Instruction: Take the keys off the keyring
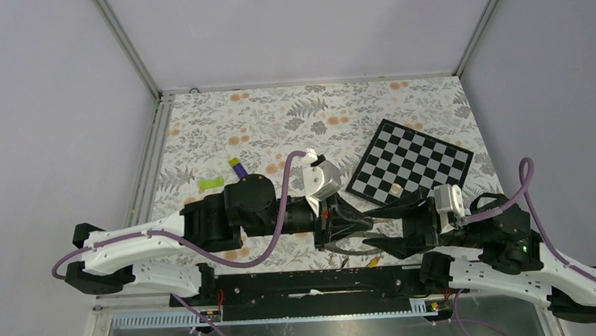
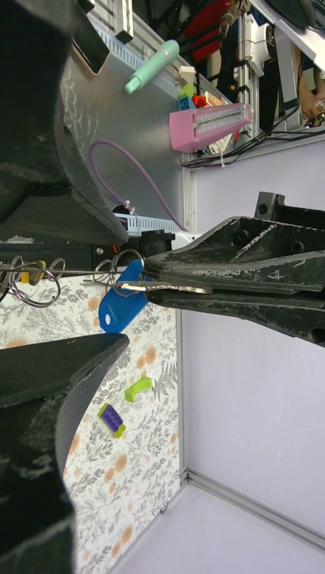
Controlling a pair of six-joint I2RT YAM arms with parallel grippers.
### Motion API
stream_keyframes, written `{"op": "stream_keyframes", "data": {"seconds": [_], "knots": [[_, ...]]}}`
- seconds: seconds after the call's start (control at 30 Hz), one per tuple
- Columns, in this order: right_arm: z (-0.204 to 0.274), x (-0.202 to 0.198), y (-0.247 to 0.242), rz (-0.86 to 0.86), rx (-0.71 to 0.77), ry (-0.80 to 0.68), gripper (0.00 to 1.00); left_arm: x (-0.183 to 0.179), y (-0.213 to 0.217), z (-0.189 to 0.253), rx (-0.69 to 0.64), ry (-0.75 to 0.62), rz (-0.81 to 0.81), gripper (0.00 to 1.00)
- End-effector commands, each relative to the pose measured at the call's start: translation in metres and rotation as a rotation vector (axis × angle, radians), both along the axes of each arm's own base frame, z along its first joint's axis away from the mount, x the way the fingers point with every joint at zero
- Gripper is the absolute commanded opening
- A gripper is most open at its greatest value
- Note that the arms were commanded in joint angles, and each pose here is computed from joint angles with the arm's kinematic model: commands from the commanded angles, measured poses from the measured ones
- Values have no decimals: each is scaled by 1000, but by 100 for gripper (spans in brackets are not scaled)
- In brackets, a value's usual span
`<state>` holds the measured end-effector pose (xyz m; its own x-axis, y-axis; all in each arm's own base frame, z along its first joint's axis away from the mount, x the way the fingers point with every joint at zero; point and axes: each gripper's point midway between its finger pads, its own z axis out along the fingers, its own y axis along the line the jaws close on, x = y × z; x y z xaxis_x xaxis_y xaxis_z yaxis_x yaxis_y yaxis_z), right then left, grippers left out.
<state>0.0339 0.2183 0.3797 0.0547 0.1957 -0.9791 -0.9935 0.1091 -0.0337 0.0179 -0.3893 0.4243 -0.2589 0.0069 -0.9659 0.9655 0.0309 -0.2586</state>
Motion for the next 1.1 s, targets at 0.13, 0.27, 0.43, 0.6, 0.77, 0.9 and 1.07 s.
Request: {"op": "stream_keyframes", "data": {"seconds": [0.13,0.27,0.43,0.6,0.77,0.9,1.07], "knots": [[24,1,-4,-15,56,-101,56,6,13,54,-173,-3,43,0],[27,2,-6,-25,62,-123,56,7,12,55,-167,-5,49,0],[25,2,-6,-24,58,-126,54,8,12,55,-170,-4,56,0],[24,2,-3,-18,53,-127,53,8,12,54,-167,-1,52,0],[22,3,-1,-18,52,-134,54,3,10,54,-166,2,26,0],[22,1,0,-7,51,-132,55,0,9,52,-160,3,7,0],[23,-1,2,9,51,-131,57,-3,8,52,-157,1,-12,0]]}}
